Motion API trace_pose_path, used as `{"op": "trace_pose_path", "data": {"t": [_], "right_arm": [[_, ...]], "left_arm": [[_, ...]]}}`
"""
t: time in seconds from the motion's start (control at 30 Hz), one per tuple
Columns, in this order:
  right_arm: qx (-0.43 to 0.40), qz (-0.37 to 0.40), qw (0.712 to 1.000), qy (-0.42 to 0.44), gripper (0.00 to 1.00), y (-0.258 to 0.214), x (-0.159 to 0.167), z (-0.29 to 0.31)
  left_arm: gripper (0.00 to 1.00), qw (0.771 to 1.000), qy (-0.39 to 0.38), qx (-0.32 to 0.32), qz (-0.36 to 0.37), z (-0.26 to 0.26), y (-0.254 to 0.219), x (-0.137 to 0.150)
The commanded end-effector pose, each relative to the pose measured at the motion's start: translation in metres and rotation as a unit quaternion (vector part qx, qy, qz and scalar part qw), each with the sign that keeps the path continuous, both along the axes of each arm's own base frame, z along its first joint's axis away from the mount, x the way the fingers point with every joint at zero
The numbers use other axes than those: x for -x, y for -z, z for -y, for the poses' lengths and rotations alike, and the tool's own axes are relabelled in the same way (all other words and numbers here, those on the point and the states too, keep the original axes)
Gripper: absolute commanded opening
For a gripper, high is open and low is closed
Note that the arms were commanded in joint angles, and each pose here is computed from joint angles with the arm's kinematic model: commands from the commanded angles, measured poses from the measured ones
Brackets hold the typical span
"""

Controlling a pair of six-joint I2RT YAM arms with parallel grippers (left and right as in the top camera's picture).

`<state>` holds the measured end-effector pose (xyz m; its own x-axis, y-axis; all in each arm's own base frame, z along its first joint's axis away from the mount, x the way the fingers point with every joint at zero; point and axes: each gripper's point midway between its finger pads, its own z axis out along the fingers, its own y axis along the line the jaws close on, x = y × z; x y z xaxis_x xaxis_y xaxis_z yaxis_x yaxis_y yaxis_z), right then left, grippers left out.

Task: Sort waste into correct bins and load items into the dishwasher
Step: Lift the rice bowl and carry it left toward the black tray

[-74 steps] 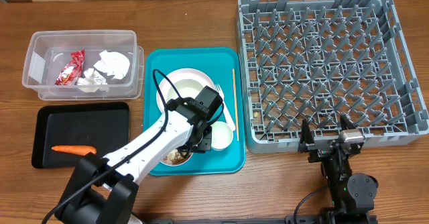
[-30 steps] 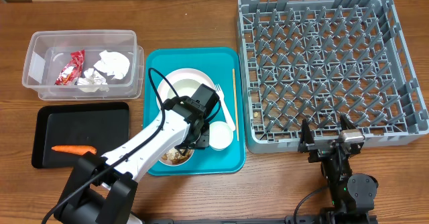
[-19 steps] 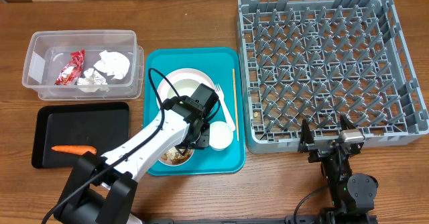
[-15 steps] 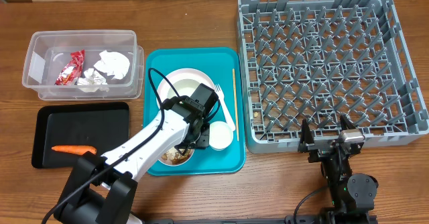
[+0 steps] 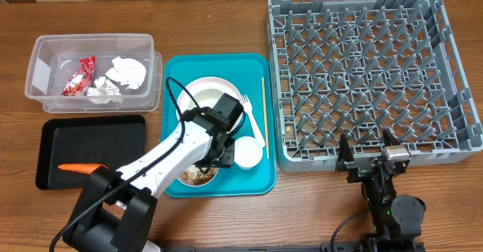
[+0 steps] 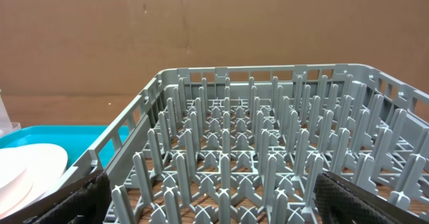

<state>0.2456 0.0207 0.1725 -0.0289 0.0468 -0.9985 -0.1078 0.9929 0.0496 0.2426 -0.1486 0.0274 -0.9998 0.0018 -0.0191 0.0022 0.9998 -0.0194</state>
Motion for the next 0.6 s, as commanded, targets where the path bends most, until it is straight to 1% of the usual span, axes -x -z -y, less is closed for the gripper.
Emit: {"op": "trace_pose_path", "data": {"t": [0.0,0.1,0.27,0.5,0.57], "right_arm": [[0.001,0.002,1.0,0.001,1.0,0.0018,0.0,0.0004],[0.001,0.002,1.0,0.001,1.0,0.0017,0.0,0.0004],[0.001,0.002,1.0,0.001,1.0,0.0017,0.0,0.0004],[0.001,0.002,1.0,0.001,1.0,0.0017,0.0,0.0004],[0.001,0.002,1.0,0.001,1.0,0.0018,0.0,0.0004]], "left_arm": [[0.36,1.0,0.004,0.006,-0.017,-0.0024,0.0067,0.0042],[0.29,1.0,0.004,0.006,-0.017,-0.0024,0.0068,0.0044],[0.29,1.0,0.004,0.006,-0.017,-0.0025,0.0068,0.0045],[0.23,1.0,0.004,0.005,-0.018,-0.0026,0.0068,0.0046],[0.23,1.0,0.004,0.005,-0.018,-0.0026,0.0068,0.0047]]}}
